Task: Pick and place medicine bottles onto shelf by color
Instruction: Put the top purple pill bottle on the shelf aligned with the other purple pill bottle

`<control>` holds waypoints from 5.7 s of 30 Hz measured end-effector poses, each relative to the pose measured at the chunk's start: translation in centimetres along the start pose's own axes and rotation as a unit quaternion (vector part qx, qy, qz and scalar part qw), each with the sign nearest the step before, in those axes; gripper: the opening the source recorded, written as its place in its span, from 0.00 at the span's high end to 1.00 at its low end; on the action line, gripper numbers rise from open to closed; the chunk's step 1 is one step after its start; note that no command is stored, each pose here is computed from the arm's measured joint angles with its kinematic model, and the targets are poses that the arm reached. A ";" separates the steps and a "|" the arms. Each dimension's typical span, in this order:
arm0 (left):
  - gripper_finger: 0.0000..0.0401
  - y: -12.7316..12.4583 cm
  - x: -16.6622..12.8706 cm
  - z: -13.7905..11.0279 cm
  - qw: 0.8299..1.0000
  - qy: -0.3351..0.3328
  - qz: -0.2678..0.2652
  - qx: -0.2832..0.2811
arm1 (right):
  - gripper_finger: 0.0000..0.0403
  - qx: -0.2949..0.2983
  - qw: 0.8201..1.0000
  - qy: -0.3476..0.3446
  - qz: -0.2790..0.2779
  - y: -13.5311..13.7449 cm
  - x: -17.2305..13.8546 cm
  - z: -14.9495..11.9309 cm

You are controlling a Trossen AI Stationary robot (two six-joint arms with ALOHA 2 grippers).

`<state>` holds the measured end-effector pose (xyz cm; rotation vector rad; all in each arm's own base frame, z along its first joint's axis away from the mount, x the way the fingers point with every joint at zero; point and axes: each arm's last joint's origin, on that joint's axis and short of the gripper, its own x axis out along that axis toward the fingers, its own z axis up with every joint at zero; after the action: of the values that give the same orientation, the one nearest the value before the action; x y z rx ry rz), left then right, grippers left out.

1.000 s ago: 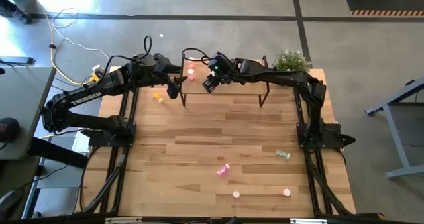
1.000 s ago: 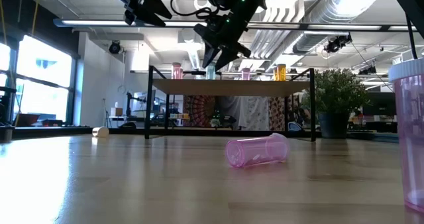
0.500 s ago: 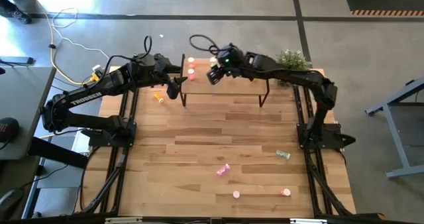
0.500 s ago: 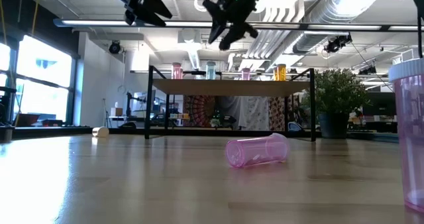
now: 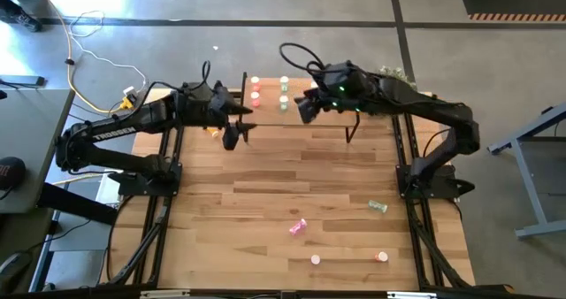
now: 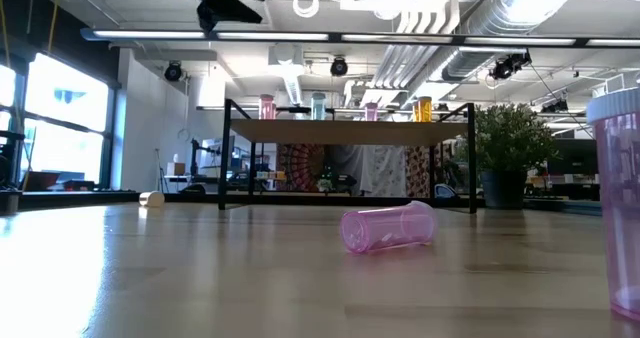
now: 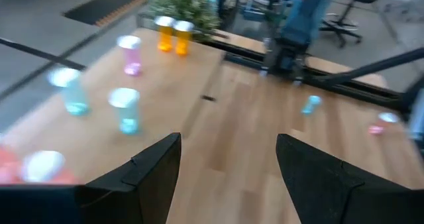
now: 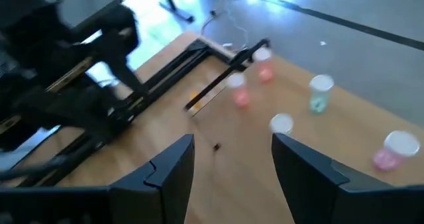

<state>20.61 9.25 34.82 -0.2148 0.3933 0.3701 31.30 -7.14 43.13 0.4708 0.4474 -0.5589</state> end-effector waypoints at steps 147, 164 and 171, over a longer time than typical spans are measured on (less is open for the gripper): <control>0.76 -12.6 10.7 5.3 0.964 -0.173 -0.182 -0.091 | 0.52 -0.051 0.990 -0.077 0.106 -0.8 -16.3 3.3; 0.76 -7.9 6.1 10.0 0.927 -0.329 -0.163 -0.072 | 0.52 -0.036 0.980 -0.106 0.166 1.1 -13.9 4.5; 0.76 -7.0 6.3 10.3 0.922 -0.347 -0.165 -0.050 | 0.52 -0.042 0.974 -0.134 0.178 2.0 -12.7 5.2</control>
<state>32.21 7.60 42.51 -0.2301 -0.3644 0.1149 24.28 -3.45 54.47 0.3771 0.1212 -0.2492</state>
